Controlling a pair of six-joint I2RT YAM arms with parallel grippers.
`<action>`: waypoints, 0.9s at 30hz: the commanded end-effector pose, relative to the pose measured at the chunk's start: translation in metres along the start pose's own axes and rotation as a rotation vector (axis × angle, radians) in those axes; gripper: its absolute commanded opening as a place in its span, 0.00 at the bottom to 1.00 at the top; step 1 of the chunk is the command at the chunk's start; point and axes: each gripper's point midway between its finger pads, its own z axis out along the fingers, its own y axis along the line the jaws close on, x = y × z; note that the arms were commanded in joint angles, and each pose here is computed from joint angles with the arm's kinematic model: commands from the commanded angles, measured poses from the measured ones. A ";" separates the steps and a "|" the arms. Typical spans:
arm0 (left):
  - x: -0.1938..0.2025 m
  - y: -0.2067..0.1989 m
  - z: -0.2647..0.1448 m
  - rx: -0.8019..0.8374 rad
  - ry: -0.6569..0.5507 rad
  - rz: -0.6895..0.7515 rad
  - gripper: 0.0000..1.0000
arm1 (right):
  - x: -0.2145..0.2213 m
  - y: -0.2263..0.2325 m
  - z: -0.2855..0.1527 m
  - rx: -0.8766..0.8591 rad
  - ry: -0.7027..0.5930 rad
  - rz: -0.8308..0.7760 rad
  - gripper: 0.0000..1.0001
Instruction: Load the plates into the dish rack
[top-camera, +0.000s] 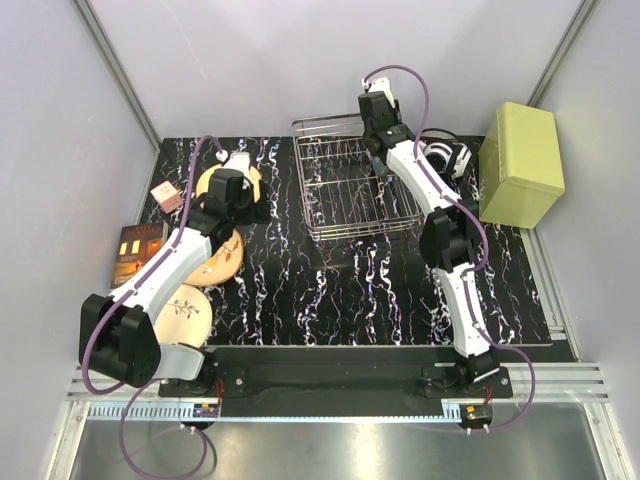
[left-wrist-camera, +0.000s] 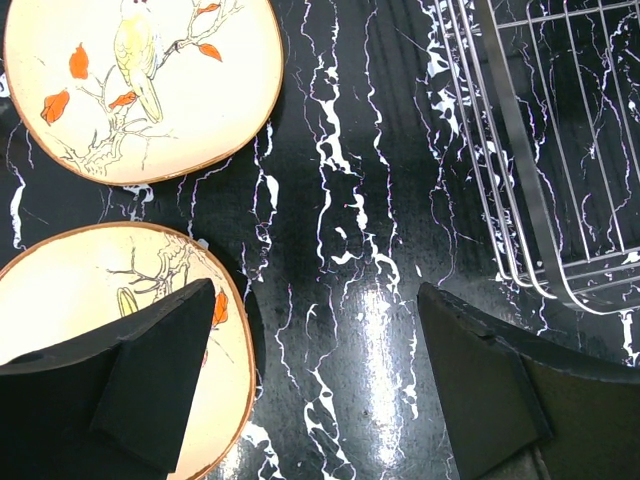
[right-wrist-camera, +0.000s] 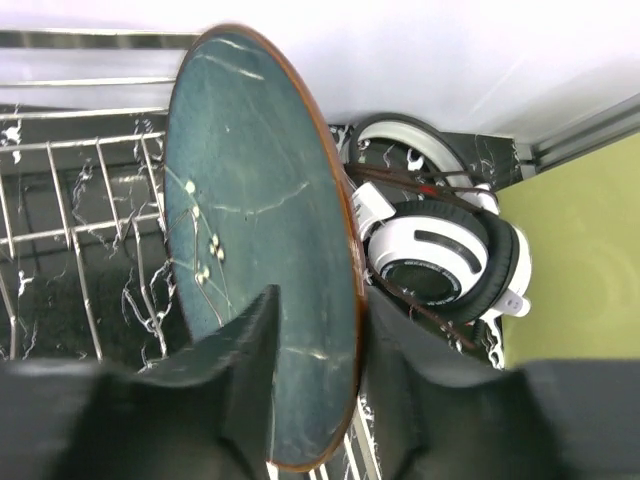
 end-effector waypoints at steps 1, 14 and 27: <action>-0.026 0.009 -0.010 -0.028 -0.093 0.000 0.91 | -0.044 -0.027 -0.019 0.047 -0.104 0.061 0.55; -0.038 0.068 0.012 -0.124 -0.021 0.338 0.93 | -0.056 -0.062 -0.124 -0.182 -0.092 0.064 0.74; 0.065 0.075 -0.003 0.137 0.381 0.380 0.77 | 0.098 0.058 -0.255 -1.133 0.338 0.109 0.83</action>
